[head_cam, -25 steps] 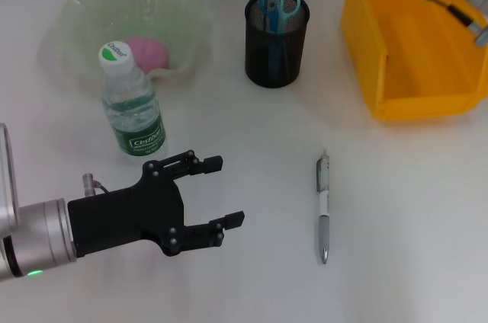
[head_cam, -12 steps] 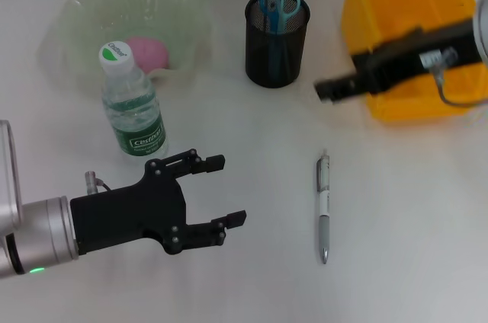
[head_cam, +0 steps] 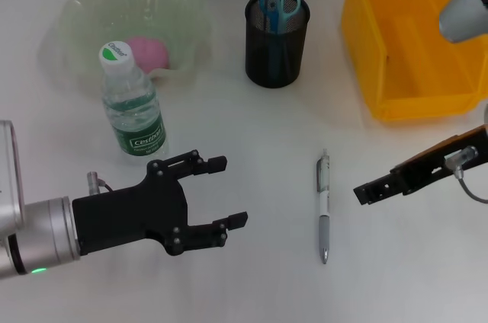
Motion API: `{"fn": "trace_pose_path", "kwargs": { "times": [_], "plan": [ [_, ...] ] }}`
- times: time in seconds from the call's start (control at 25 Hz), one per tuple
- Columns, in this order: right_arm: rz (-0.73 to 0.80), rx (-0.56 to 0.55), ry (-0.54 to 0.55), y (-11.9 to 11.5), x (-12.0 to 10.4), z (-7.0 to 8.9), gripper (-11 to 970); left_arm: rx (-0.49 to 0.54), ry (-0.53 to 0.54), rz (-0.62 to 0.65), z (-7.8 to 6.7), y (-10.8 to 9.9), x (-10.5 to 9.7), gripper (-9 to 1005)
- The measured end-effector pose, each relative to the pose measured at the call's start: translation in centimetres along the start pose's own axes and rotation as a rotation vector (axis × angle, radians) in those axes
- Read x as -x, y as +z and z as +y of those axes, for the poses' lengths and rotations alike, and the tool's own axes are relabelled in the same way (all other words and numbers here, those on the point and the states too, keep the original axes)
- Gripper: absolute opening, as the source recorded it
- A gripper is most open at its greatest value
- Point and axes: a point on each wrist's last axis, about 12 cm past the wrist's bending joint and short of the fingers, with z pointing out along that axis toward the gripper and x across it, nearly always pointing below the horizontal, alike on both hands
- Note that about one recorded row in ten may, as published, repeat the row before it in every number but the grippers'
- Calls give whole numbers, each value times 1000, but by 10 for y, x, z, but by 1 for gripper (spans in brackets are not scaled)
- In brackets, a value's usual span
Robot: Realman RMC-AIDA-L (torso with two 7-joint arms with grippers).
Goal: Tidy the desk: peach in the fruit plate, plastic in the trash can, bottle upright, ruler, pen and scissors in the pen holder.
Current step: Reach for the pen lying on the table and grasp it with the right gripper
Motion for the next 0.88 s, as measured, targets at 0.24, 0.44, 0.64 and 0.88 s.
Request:
{"fn": "trace_pose_path", "kwargs": {
  "times": [0.24, 0.44, 0.64, 0.88],
  "plan": [
    [-6, 6, 54, 20, 2, -7, 828, 0, -1, 2, 0, -1, -1, 797],
    [-27, 34, 72, 37, 8, -6, 816, -1, -3, 4, -1, -1, -1, 797],
    [-24, 42, 74, 45, 11, -4, 805, -1, -1, 2, -1, -1, -1, 797],
    [2, 35, 98, 59, 16, -10, 792, -3, 1, 2, 0, 0, 0, 797]
  ]
}}
